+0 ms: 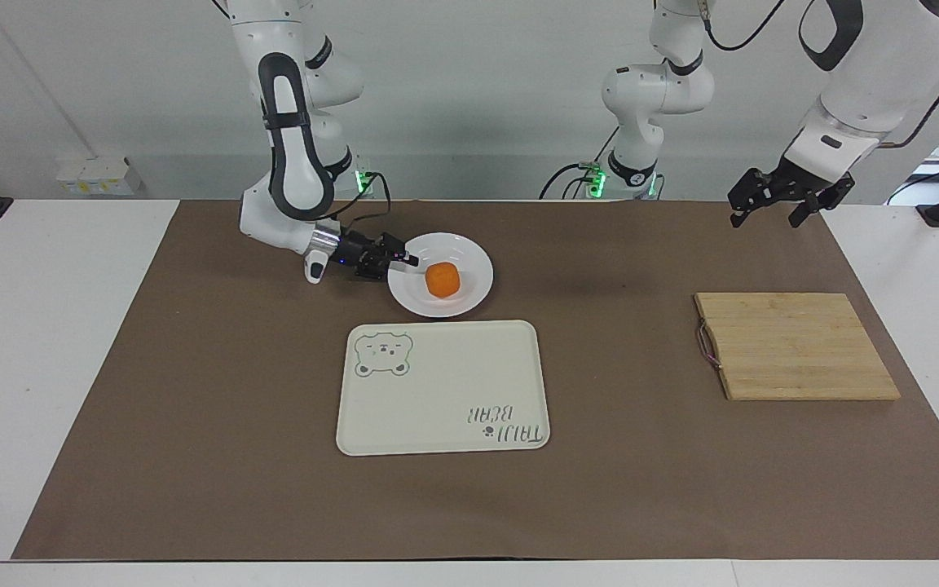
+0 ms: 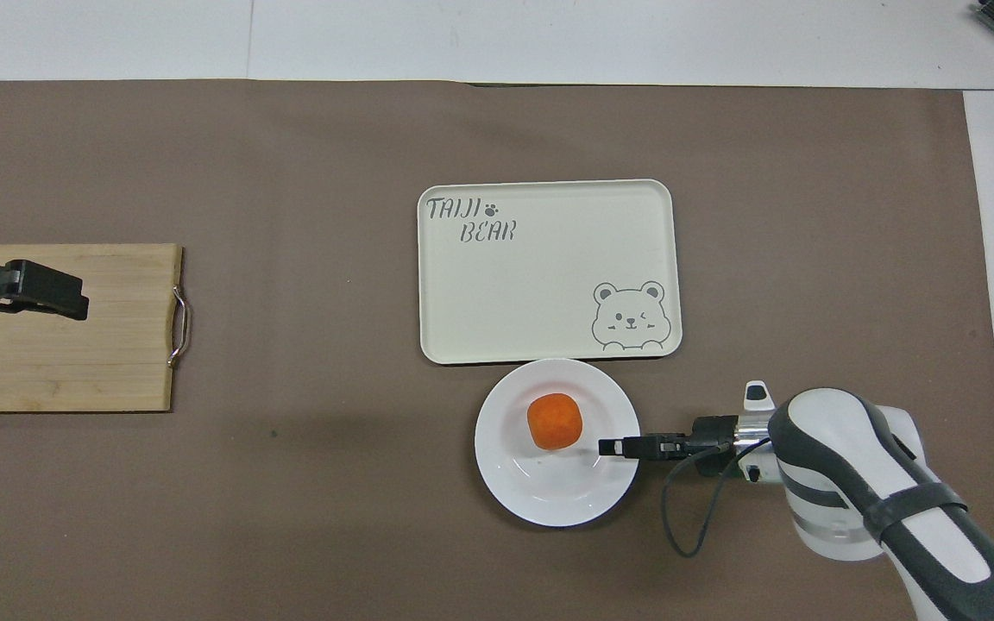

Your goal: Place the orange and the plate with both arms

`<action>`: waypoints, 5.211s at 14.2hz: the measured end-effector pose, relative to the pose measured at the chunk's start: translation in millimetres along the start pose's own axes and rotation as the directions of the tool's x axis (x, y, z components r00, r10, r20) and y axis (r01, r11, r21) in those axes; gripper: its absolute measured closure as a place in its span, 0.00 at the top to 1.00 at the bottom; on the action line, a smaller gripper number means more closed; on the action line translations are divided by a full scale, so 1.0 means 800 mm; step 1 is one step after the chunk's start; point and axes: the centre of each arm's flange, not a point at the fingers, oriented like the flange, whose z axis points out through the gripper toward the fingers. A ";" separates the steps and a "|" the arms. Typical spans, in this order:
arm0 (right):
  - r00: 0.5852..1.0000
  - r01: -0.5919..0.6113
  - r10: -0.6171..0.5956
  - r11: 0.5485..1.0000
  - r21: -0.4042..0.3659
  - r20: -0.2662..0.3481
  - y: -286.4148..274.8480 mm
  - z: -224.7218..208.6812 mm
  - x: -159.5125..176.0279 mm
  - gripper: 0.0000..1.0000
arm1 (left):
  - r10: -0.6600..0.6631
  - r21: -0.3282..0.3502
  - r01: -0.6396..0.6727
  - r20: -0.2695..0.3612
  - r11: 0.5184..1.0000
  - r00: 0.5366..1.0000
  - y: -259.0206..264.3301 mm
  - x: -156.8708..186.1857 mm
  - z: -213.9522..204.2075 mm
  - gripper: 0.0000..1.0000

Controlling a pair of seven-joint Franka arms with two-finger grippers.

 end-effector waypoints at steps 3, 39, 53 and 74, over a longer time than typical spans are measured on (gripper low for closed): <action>0.999 0.050 -0.050 0.999 0.001 -0.016 -0.006 -0.004 0.012 0.04 | 0.000 0.000 0.000 0.000 1.000 1.000 0.000 0.000 0.000 1.00; 0.998 -0.042 0.040 0.998 -0.051 -0.039 -0.019 -0.007 0.238 0.10 | 0.000 0.000 0.000 0.000 1.000 1.000 0.000 0.000 0.000 1.00; 0.995 0.022 -0.075 0.812 -0.584 -0.067 -0.122 -0.149 0.286 1.00 | 0.000 0.000 0.000 0.000 1.000 1.000 0.000 0.000 0.000 1.00; 0.993 -0.076 -0.032 0.579 -0.811 -0.115 -0.315 -0.430 0.143 1.00 | 0.000 0.000 0.000 0.000 1.000 1.000 0.000 0.000 0.000 1.00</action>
